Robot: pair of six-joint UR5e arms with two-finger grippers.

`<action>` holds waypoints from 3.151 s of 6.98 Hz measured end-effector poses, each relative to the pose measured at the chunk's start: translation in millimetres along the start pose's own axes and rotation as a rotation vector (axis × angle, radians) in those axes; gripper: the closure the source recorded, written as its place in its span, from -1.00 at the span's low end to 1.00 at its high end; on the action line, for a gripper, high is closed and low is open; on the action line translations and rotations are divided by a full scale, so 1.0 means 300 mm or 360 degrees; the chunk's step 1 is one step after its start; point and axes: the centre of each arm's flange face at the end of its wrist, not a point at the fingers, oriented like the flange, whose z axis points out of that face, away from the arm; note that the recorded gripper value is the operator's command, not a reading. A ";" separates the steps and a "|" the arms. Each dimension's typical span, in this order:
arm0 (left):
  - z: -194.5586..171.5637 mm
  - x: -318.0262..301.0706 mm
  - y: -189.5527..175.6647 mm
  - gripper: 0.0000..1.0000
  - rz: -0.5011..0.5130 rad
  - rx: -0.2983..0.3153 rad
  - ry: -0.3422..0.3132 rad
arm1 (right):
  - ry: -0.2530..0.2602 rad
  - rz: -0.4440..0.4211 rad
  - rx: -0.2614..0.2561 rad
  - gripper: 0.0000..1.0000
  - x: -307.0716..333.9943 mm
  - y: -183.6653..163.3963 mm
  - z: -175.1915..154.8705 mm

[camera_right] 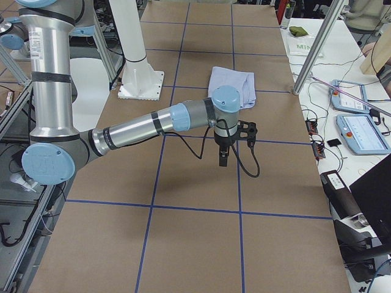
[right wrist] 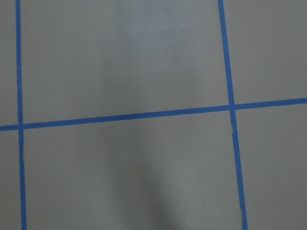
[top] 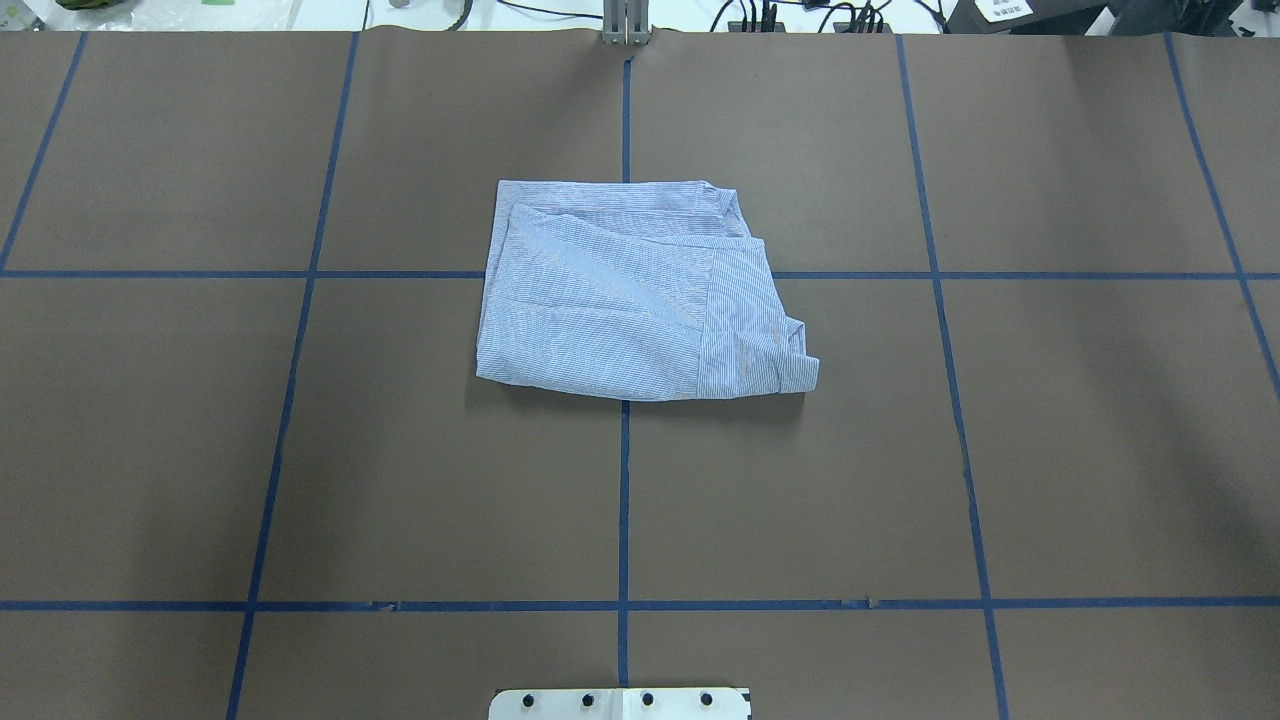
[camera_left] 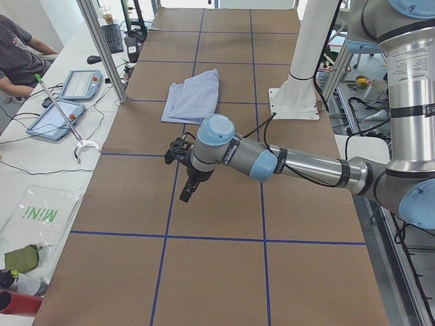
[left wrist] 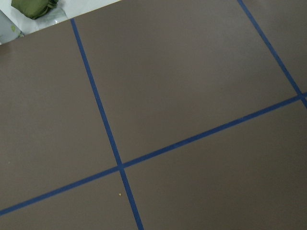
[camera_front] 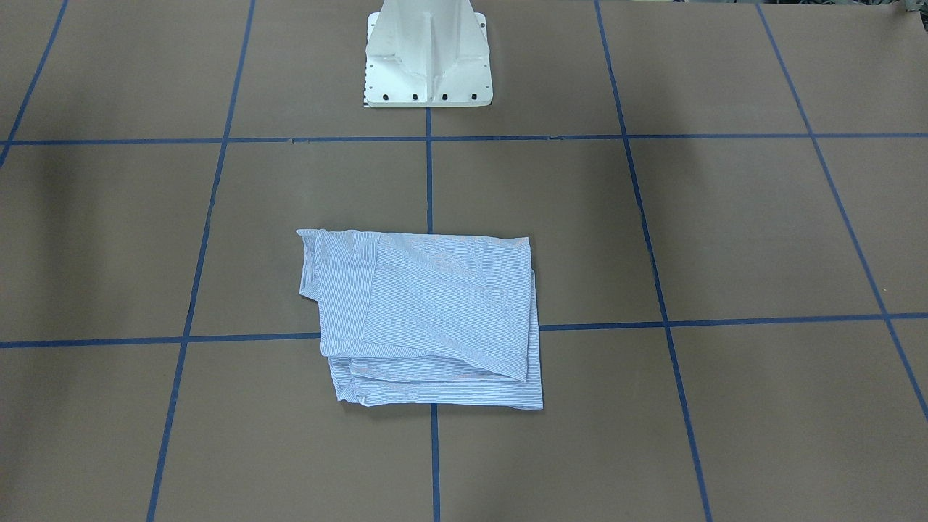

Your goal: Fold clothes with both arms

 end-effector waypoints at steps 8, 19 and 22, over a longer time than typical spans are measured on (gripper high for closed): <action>0.070 -0.248 0.066 -0.99 -0.0182 -0.0053 -0.0055 | 0.0062 -0.0075 -0.0198 -1.00 0.284 0.220 0.172; -0.023 -0.160 0.050 -0.99 -0.0139 0.0036 -0.0064 | 0.0028 -0.0084 -0.0185 -1.00 0.250 0.133 0.179; -0.021 -0.160 0.049 -0.99 -0.0129 0.0036 -0.0058 | 0.0026 -0.0091 -0.0177 -1.00 0.238 0.112 0.174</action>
